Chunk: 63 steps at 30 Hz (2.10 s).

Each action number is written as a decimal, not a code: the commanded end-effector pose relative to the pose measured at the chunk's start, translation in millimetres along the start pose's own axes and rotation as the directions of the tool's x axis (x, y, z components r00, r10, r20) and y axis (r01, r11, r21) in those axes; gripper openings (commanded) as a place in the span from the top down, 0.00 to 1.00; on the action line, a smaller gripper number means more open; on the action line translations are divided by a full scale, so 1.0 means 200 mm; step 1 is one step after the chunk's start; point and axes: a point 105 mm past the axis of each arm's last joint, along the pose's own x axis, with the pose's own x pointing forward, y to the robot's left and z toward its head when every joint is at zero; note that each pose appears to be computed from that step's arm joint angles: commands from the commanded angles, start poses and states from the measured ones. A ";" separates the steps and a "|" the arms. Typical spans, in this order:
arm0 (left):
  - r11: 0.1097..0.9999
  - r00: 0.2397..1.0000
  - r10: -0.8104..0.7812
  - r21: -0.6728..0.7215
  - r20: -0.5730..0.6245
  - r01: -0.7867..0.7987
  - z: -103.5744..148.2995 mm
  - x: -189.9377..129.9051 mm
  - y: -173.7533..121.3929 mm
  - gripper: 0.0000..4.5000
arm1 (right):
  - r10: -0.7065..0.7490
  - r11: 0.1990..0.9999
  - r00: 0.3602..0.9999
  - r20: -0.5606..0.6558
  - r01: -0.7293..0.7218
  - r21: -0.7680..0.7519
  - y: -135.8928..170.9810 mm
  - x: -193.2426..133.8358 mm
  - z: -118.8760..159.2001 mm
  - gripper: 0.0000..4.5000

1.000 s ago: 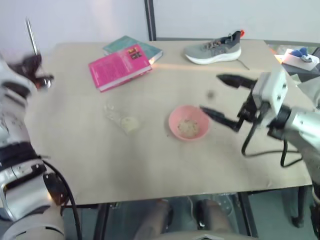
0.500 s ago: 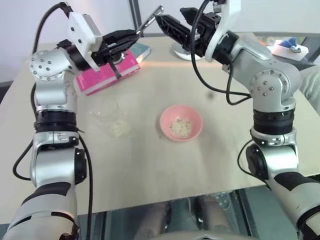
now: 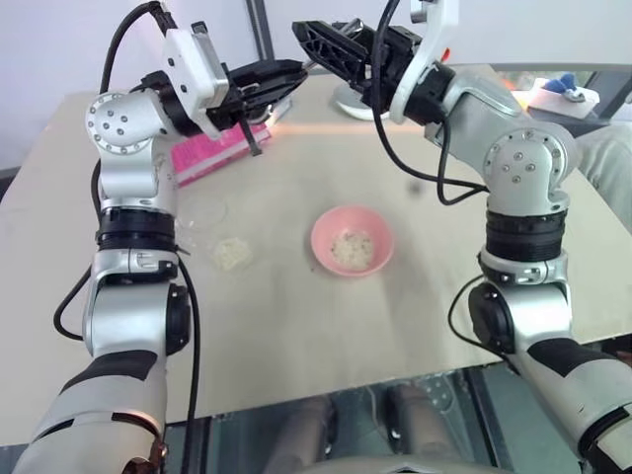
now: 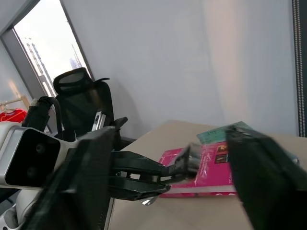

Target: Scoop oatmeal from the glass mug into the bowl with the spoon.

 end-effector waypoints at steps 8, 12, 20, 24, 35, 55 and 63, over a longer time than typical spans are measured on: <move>0.996 0.999 0.007 0.087 0.053 -0.011 0.10 0.05 0.05 1.00 | 0.047 0.999 0.997 0.058 -0.047 -0.007 0.06 -0.02 0.10 0.99; 0.998 0.998 0.017 0.051 0.053 -0.020 0.10 0.05 0.05 1.00 | 0.038 0.999 0.997 0.060 -0.038 0.000 0.05 -0.02 0.09 0.99; 0.948 0.981 0.192 -0.263 0.023 -0.179 0.15 -0.14 0.19 0.34 | -0.052 0.998 0.989 0.140 0.049 0.025 -0.09 -0.08 0.21 1.00; 0.829 0.918 0.391 -0.407 -0.069 -0.384 0.15 -0.39 0.22 0.20 | -0.137 0.989 0.979 0.150 0.127 0.074 -0.21 -0.18 0.18 1.00; 0.540 0.655 0.578 -0.373 -0.487 -0.755 -0.01 -1.11 -0.14 0.20 | -0.250 0.956 0.961 0.122 0.224 0.192 -0.35 -0.36 0.03 1.00; 0.578 0.634 0.358 -0.370 -0.685 -0.727 -0.38 -1.06 -0.56 0.20 | -0.299 0.938 0.946 0.123 0.267 0.220 -0.31 -0.40 -0.02 1.00; 0.581 0.609 0.383 -0.331 -0.694 -0.743 -0.49 -0.99 -0.51 0.37 | -0.316 0.936 0.941 0.118 0.290 0.200 -0.29 -0.42 -0.03 1.00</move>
